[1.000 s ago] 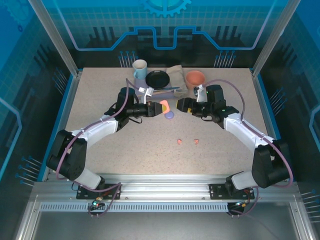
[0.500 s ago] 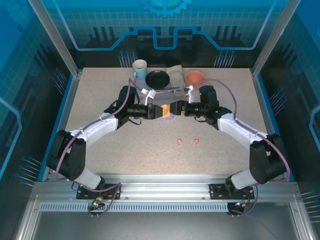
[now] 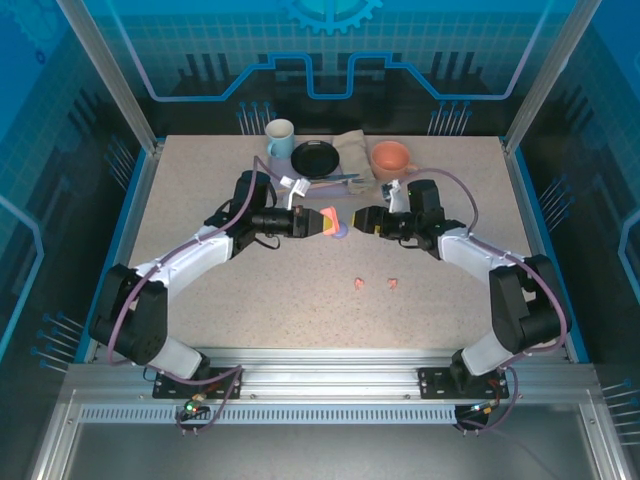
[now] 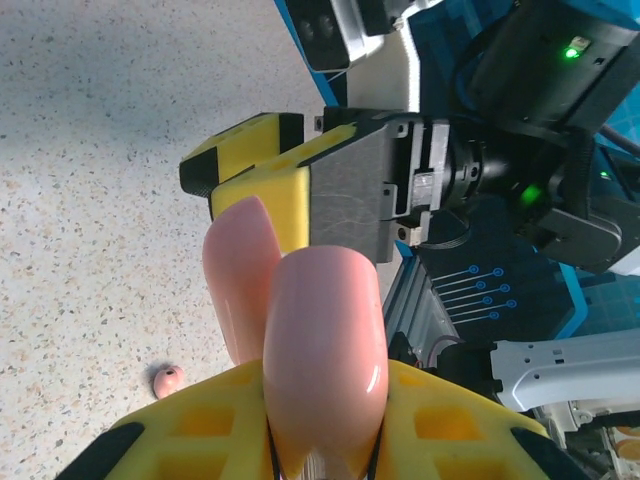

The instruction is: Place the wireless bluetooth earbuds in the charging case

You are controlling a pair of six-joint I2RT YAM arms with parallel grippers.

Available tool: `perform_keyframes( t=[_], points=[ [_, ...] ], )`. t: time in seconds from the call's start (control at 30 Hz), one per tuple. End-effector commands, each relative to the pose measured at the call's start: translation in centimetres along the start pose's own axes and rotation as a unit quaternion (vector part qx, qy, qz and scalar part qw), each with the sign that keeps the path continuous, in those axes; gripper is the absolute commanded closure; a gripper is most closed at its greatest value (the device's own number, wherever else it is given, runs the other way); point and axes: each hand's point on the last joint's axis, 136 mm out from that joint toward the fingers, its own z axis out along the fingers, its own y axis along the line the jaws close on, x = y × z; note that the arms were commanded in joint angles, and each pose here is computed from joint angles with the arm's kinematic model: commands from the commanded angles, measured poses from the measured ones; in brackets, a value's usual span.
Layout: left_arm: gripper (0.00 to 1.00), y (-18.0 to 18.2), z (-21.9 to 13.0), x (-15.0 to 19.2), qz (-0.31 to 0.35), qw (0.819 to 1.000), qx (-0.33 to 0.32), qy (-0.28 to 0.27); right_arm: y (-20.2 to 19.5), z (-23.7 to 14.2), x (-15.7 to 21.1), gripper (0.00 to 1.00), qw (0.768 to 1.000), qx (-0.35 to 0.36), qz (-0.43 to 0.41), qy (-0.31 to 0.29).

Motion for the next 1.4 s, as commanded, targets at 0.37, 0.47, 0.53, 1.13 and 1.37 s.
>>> perform_keyframes(
  t=[0.37,0.47,0.53,1.13,1.37],
  points=[
    [1.00,-2.3,-0.5,-1.2,0.041,0.999,0.032,-0.008,6.0,-2.7,0.5,0.46,0.993,-0.112,-0.028,-0.002],
    [1.00,-2.3,-0.4,-1.5,0.040,0.999,0.033,-0.012,7.1,-2.1,0.6,0.49,0.992,-0.124,-0.037,0.008],
    [1.00,-2.4,-0.3,-1.7,0.041,0.998,0.036,-0.014,7.6,-1.7,0.7,0.51,0.991,-0.128,-0.042,0.014],
    [1.00,-2.3,-0.1,-1.5,0.036,0.998,0.041,-0.011,9.2,0.6,0.1,0.58,0.988,-0.143,-0.046,0.021],
    [1.00,-2.5,0.0,-1.7,0.038,0.998,0.046,-0.011,9.6,1.1,0.3,0.69,0.987,-0.150,-0.051,0.031]
  ],
)
